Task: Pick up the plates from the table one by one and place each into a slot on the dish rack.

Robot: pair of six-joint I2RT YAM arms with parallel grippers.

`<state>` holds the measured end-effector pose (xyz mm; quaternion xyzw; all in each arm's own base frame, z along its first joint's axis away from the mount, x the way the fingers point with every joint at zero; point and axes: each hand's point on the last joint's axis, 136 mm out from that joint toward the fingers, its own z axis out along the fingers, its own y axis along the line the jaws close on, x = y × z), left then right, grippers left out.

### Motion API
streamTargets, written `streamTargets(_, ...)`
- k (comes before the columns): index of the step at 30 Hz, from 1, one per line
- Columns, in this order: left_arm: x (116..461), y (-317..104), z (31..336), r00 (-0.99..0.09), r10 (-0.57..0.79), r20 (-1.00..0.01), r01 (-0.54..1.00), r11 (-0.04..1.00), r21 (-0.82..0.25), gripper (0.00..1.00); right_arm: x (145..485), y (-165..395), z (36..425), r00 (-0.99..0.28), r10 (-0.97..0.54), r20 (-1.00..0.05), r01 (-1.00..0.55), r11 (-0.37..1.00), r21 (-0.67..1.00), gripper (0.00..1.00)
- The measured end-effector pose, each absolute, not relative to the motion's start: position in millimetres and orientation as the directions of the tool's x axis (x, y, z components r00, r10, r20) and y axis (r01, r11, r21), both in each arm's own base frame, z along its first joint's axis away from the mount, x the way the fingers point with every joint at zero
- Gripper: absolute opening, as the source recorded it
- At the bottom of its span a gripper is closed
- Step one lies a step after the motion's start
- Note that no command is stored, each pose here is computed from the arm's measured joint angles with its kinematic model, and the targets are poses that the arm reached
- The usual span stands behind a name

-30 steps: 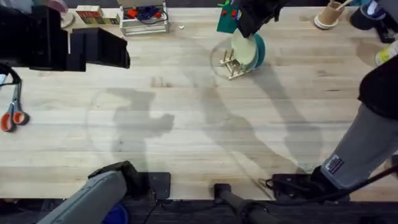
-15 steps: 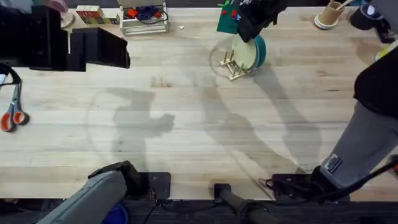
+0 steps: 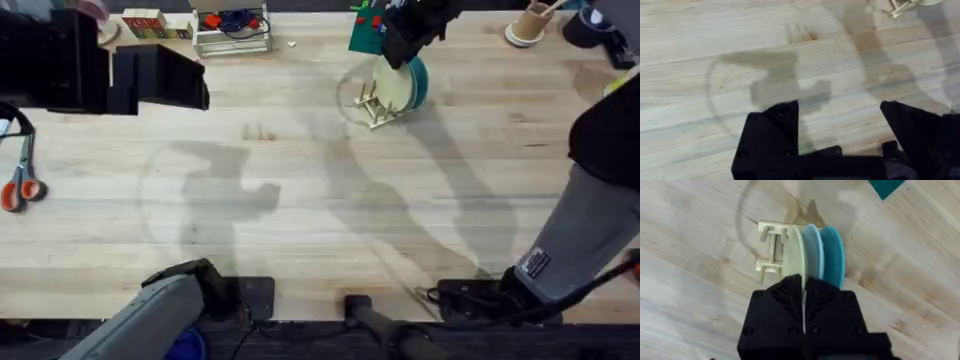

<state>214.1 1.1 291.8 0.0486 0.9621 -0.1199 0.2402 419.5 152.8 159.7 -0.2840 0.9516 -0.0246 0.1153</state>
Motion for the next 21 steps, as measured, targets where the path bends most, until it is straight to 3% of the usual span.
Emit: streamTargets(21,214.1,1.1,291.8,-0.88,0.036,-0.474,0.151,0.967,-0.207,0.995,422.2,153.8,160.5,-0.811,-0.543,-0.217,-0.531,0.839,-0.114,0.131)
